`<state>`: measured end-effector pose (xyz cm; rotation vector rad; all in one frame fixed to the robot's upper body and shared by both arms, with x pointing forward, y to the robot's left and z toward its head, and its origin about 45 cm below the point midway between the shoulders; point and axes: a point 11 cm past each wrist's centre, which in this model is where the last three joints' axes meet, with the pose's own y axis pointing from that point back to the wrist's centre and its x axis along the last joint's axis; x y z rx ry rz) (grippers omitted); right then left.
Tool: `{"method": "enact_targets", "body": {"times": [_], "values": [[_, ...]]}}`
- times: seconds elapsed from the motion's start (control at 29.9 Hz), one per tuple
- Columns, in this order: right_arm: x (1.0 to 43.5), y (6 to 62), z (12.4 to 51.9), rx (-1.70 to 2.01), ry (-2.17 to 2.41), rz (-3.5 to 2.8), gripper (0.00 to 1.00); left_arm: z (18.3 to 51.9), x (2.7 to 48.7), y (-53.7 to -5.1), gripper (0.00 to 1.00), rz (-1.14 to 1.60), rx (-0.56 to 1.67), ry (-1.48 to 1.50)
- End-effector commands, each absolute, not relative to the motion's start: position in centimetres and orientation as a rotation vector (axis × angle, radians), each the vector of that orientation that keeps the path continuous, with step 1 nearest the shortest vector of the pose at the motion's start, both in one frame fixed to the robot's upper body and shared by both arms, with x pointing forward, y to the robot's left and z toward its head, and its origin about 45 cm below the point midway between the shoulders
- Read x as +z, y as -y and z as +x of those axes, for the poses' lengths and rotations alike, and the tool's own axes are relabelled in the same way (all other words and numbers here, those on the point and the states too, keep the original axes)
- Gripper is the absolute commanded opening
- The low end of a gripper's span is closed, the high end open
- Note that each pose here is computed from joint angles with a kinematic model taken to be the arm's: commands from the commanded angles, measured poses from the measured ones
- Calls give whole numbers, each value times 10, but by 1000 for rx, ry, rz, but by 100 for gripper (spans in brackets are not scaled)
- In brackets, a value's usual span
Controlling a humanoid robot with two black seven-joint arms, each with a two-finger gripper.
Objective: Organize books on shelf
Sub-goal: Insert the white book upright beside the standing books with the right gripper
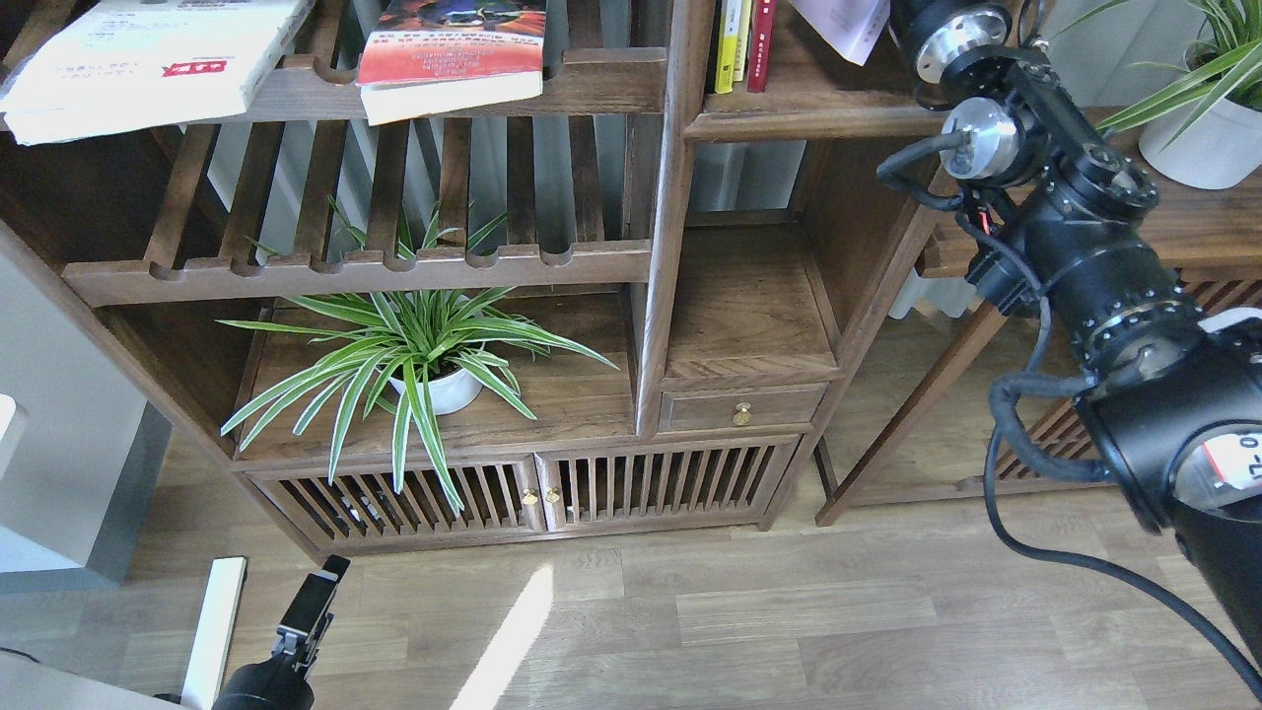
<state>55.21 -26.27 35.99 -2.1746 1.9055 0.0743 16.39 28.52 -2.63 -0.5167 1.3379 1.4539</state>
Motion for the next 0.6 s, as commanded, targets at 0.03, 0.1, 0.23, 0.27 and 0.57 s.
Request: {"method": "enact_targets", "body": {"times": [0.03,0.1,0.23,0.27,0.57], "values": [[359,244,553,92,-1870,-2198,2,164,-27,-281,99,-521,1450,-1344],[357,239,552,101,-1865,-2203,2,163,-27,-282,99,-521,1450,-1345],[357,233,552,100,-1855,-2225,6,164,-27,-283,99,-526,1457,-1342],[356,230,552,97,-1851,-2235,6,163,-27,-284,99,-526,1459,-1342],[358,224,552,86,-1861,-2237,24,162,-28,-284,99,-528,1464,-1344]]}}
